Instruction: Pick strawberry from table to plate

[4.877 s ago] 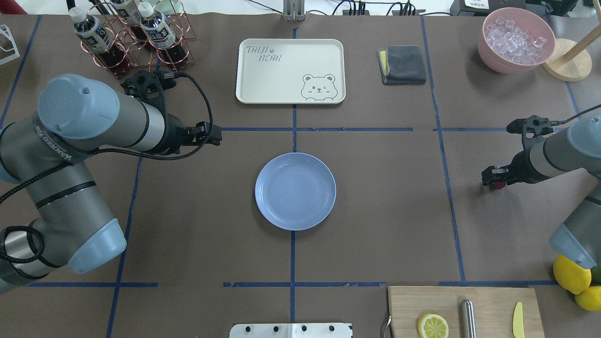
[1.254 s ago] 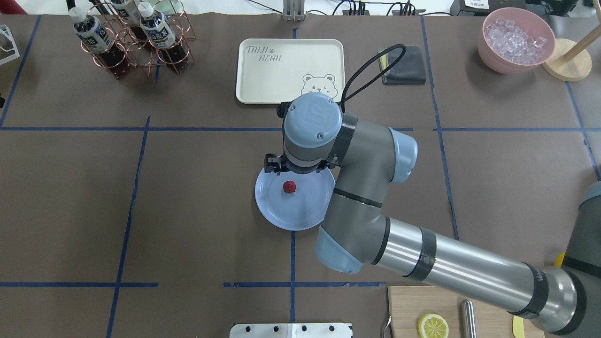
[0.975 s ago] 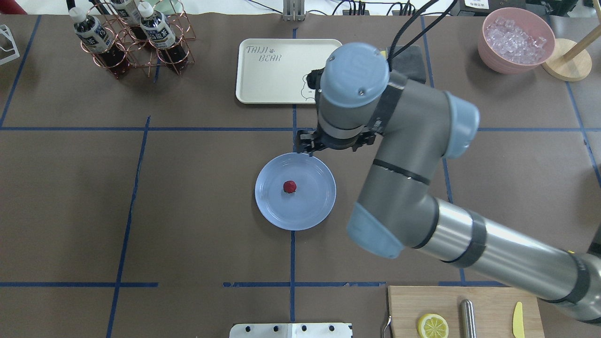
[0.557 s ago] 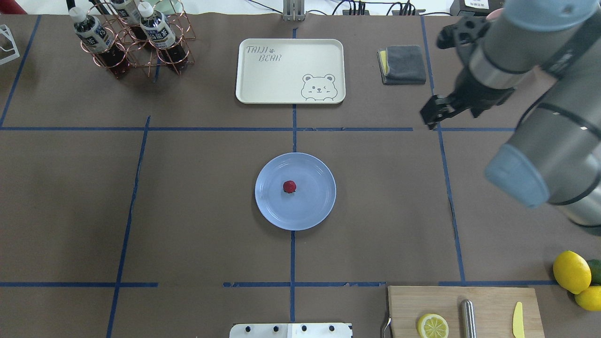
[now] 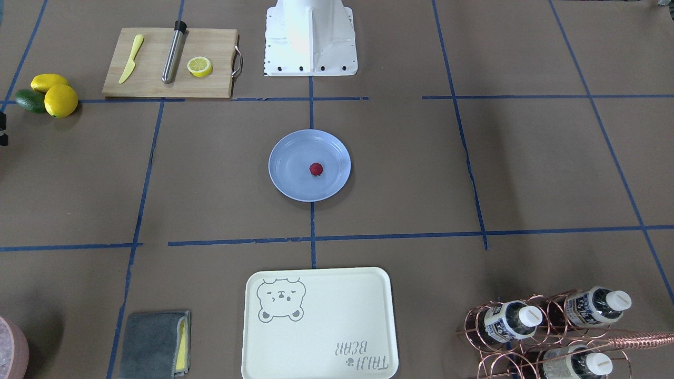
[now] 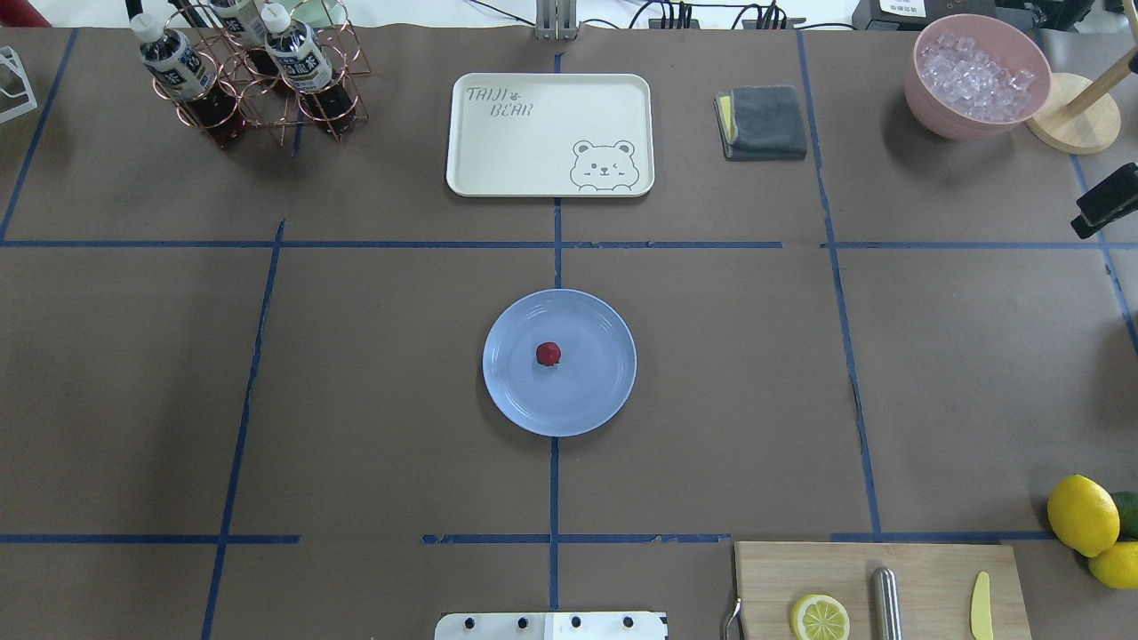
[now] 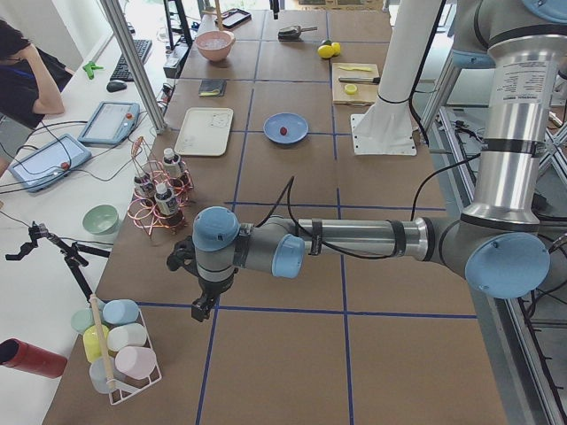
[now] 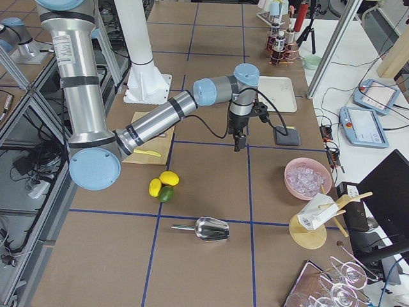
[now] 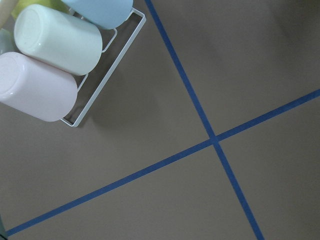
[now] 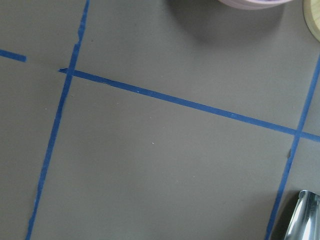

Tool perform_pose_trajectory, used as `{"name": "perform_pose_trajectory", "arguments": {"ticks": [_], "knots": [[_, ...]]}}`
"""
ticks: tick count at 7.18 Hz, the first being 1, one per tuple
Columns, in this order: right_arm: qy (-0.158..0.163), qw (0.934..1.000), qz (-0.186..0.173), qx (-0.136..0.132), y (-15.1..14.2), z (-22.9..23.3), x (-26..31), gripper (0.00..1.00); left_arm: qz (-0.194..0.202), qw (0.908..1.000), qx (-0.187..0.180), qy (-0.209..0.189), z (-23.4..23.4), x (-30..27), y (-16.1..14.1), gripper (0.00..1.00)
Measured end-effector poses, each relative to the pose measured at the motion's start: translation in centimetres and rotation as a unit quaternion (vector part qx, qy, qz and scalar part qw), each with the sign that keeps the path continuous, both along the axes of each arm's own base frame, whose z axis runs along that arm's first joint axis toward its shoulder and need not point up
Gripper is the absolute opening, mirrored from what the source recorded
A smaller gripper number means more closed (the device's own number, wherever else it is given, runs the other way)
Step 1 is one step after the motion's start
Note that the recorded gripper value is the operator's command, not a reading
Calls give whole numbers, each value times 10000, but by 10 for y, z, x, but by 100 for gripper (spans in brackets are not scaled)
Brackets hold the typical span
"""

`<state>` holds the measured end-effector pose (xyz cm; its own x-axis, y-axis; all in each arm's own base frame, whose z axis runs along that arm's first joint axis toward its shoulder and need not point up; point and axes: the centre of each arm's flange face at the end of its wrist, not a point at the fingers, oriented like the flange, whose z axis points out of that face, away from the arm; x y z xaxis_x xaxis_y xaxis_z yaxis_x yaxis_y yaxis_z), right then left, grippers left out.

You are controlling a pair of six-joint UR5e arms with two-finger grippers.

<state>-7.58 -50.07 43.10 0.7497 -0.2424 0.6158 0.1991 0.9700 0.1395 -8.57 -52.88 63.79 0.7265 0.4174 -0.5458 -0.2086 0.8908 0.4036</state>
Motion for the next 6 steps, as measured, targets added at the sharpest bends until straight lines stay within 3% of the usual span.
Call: {"name": "perform_pose_trajectory", "arguments": {"ticks": [2,4,6], "knots": [[-24,9994,331,-118,-3,26,41,100,-311,9991,-285,-74,0,0,-1,100],[-520,9965,544,-357,-4,91,70,100,-753,9938,-812,49,-3,10,-4,100],[-815,9940,570,-455,9,164,91,100,-876,9906,-1051,91,-4,15,-5,100]]}}
